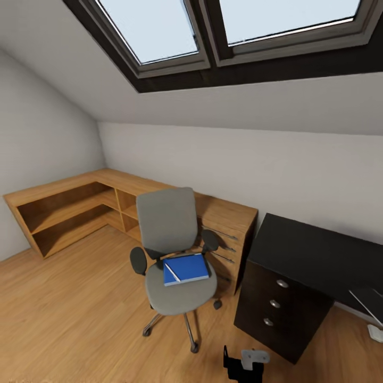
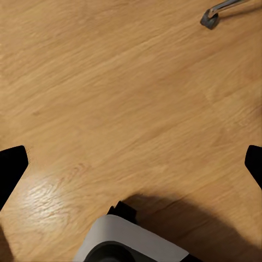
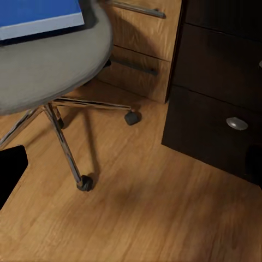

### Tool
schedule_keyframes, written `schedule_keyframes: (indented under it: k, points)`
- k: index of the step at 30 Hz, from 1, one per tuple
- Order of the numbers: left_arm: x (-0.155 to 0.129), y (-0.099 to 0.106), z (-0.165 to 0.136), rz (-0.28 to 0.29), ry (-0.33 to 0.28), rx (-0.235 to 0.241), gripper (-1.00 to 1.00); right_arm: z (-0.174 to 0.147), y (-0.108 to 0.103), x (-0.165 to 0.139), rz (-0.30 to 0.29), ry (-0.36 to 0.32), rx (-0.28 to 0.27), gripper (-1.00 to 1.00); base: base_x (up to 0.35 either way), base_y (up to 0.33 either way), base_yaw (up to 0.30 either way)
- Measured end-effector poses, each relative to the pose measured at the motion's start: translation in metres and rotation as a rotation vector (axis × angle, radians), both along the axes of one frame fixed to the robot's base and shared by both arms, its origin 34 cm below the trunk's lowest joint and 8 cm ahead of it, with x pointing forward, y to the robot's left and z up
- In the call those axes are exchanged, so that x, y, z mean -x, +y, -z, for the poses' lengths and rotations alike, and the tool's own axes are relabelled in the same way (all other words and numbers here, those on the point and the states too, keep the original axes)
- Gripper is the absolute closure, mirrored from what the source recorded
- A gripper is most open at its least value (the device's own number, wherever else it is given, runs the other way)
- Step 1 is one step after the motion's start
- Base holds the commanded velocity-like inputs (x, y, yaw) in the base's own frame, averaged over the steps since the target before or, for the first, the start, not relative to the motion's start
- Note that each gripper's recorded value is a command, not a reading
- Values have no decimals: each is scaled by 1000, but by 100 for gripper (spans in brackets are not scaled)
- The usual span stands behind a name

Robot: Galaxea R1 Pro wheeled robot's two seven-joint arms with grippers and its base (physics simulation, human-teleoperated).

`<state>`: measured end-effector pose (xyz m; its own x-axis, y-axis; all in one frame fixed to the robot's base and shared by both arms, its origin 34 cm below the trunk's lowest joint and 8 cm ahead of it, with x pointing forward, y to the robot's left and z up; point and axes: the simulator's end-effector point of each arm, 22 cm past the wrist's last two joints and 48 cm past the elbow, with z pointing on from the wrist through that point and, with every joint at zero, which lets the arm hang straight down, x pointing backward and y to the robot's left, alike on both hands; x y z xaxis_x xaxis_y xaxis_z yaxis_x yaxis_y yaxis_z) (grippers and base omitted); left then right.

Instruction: In the bedroom, organize the workspace by keeping the computer under the desk, ensuring the monitor is on the desk, placing the keyboard on the desk next to the monitor, placing the mouse on the desk next to the keyboard, moving the folder from the swivel chair onto the desk next to the mouse, stacking the notebook on top of the folder with the pen on top of the notebook, and positioning the swivel chair next to the desk.

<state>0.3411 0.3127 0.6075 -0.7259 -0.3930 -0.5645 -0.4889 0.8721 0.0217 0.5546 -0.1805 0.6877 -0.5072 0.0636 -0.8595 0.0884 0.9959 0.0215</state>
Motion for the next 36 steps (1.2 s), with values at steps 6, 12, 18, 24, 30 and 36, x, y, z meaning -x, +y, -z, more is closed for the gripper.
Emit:
schedule_keyframes:
  k: [6, 12, 18, 24, 30, 36]
  points:
    - [2, 2, 1, -1, 6, -3, -100, -1, 0, 0, 3, -13, -2, -100, 0, 0, 203]
    - [4, 3, 2, -3, 12, -4, -100, 2, -1, 1, 3, -9, -2, -100, 0, 0, 220]
    - [6, 4, 3, -8, 17, -5, -100, 4, -1, 3, 4, -3, -2, -100, 0, 0, 228]
    - [6, 3, 3, -12, 18, -6, -100, 6, -2, 4, 5, 2, -1, -100, 0, 0, 229]
    - [5, 0, 3, -13, 18, -3, -100, 8, -2, 5, 5, 5, -1, -100, 0, 0, 229]
    - [6, -2, 4, -4, 22, 1, -100, 10, -1, 7, 5, 9, -2, -100, 0, 0, 211]
